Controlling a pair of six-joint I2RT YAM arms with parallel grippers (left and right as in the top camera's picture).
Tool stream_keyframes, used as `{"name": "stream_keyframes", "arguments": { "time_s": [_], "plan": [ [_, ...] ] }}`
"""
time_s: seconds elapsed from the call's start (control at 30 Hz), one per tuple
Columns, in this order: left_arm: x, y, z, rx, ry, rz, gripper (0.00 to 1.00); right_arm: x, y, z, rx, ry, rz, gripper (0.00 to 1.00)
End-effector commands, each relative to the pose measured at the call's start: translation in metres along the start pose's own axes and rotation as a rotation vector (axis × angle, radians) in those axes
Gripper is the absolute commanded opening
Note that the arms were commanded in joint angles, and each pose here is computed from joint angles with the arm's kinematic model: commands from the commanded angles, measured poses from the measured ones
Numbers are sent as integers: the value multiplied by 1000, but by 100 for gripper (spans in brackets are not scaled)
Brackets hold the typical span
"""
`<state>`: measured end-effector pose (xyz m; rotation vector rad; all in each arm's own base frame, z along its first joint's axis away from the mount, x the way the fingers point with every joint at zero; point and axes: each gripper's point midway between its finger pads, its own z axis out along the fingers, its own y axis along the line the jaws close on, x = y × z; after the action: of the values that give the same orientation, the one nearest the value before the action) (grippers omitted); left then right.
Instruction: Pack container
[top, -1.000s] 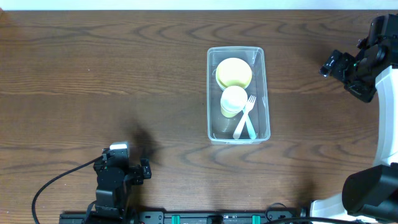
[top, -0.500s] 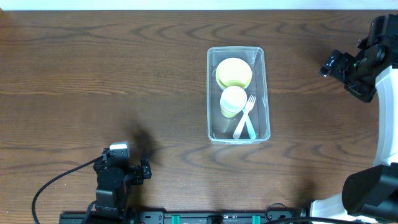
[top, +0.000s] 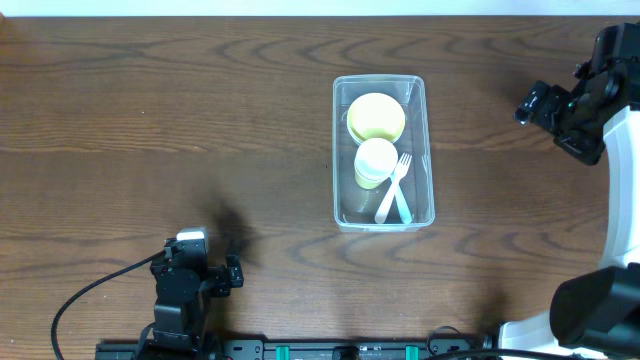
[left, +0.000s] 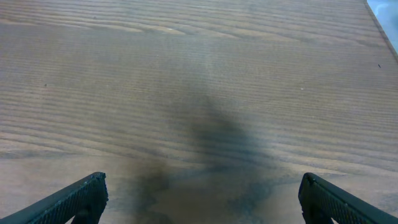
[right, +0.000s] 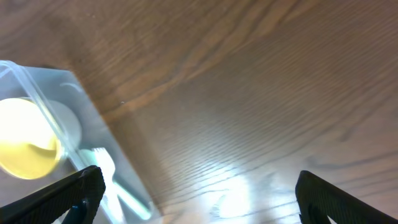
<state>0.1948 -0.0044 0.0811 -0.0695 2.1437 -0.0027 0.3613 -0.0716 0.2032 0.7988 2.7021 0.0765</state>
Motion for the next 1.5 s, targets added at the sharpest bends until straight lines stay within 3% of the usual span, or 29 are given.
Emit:
{"name": "stream_keyframes", "arguments": {
  "time_s": [0.0,0.3,0.57,0.87,1.47],
  "plan": [
    [4,1,2,-3,9,-9,98,2,5,-41,71,-153,-145,99],
    [4,1,2,-3,9,-9,98,34,73,-109,-26,-567,-742,99],
    [4,1,2,-3,8,-9,98,87,31,-76,-91,-701,-677,99],
    [4,1,2,-3,8,-9,98,150,-10,-16,-134,-743,-671,99],
    [4,1,2,-3,9,-9,98,193,-28,60,-170,-702,-688,99]
  ]
}}
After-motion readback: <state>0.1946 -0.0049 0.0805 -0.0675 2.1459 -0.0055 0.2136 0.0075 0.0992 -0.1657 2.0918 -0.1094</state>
